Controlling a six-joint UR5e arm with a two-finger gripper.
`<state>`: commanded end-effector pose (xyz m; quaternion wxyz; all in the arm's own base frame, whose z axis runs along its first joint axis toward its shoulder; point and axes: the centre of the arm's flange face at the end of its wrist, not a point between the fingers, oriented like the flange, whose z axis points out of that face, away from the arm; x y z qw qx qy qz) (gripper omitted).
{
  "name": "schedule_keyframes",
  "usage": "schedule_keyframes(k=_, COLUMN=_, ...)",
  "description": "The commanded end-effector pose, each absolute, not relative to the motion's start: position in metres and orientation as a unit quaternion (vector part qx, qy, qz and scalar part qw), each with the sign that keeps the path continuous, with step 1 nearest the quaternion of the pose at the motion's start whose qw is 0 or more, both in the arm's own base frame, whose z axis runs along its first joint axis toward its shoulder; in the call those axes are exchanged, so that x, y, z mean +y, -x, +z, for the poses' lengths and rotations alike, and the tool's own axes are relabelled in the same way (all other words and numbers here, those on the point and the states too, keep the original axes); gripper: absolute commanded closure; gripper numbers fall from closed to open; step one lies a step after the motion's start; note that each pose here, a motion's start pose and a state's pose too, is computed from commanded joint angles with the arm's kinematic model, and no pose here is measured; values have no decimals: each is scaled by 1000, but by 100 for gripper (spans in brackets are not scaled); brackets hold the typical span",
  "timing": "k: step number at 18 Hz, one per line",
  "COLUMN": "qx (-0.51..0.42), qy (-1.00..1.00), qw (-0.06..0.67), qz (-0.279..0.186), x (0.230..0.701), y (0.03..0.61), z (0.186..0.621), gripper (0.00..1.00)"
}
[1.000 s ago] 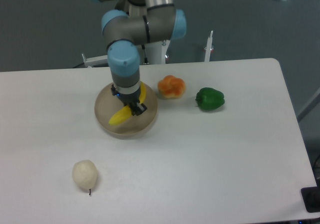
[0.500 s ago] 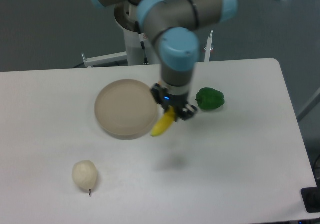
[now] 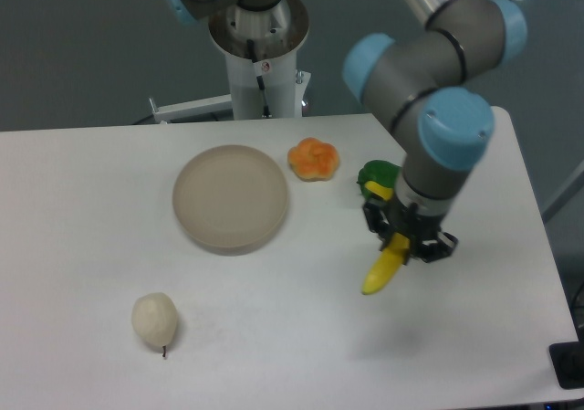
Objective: Pick up the banana from the plate
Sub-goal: 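Lift the banana off the plate and carry it toward the green pepper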
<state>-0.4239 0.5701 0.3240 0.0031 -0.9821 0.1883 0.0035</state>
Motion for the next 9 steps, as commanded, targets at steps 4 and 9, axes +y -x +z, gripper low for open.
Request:
schedule_keyframes(k=4, qx=210, qy=978, qw=-12, qz=1, x=576, y=437, z=301, gripper=100)
schedule_keyframes(k=9, qx=250, qy=968, qw=-10, qz=7, x=578, y=457, z=285, gripper=100)
